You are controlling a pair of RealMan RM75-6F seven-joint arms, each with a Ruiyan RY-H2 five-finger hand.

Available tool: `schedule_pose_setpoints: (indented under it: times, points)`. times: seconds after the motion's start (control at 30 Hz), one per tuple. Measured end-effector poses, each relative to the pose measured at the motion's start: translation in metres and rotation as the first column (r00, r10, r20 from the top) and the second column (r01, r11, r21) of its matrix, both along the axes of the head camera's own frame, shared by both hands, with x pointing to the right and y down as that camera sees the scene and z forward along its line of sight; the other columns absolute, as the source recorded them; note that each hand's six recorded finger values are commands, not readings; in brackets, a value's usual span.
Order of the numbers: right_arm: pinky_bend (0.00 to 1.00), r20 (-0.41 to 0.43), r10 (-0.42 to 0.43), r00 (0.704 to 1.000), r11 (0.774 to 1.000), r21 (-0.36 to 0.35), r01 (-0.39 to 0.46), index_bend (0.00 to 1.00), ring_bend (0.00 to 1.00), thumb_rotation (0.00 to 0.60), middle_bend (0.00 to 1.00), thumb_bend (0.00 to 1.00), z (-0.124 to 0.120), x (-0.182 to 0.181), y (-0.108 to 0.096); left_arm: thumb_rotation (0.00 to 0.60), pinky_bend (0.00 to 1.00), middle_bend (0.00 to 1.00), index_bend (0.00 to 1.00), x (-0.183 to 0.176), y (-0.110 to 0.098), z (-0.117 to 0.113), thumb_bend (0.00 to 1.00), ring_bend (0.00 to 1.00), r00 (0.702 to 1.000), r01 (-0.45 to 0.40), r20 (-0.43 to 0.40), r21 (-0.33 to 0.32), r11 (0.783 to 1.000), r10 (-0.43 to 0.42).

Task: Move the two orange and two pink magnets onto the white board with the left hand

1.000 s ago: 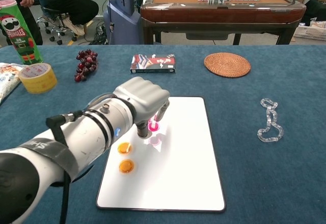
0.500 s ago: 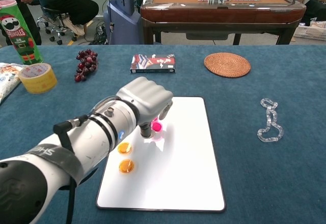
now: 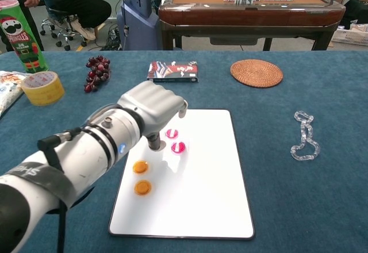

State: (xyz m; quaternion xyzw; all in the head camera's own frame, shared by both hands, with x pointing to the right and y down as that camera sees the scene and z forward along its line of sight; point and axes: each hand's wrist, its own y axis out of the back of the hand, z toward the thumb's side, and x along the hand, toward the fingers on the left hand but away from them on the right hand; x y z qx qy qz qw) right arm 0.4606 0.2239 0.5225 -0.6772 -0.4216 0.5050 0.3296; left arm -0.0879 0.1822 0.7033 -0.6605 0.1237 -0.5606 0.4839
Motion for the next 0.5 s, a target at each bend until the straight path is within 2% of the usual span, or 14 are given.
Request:
schedule_pose_setpoints:
  times: [0.1,0.2,0.27,0.37,0.5]
  points:
    - [0.33,-0.005,-0.005,1.000,1.000,-0.003,0.005,0.29,0.23,0.600,0.29,0.26,0.001,-0.001,0.000,0.600,1.00,0.97,0.29,-0.013,0.000,-0.008,0.31,0.94,1.000,0.004,-0.002,0.023,1.000,-0.004]
    - [0.33,-0.012,-0.011,1.000,1.000,-0.006,0.011,0.29,0.23,0.600,0.29,0.26,0.003,-0.003,0.001,0.600,0.98,0.76,0.26,-0.032,-0.002,-0.018,0.31,0.73,1.000,0.013,-0.003,0.050,0.999,-0.013]
    - [0.33,-0.019,-0.014,1.000,1.000,-0.009,0.014,0.29,0.23,0.600,0.29,0.26,0.005,-0.005,0.001,0.600,0.90,0.61,0.25,-0.049,-0.004,-0.026,0.31,0.58,1.000,0.030,-0.009,0.068,0.997,-0.029]
    - [0.33,-0.029,-0.020,0.999,1.000,-0.017,0.020,0.29,0.23,0.600,0.29,0.26,0.008,-0.007,0.001,0.600,0.77,0.46,0.25,-0.071,-0.009,-0.039,0.31,0.44,0.999,0.046,-0.021,0.107,0.993,-0.044]
    - [0.33,-0.040,-0.028,0.999,0.999,-0.028,0.026,0.29,0.23,0.600,0.29,0.26,0.012,-0.010,0.002,0.600,0.69,0.40,0.25,-0.101,-0.013,-0.057,0.31,0.36,0.998,0.059,-0.045,0.169,0.984,-0.052]
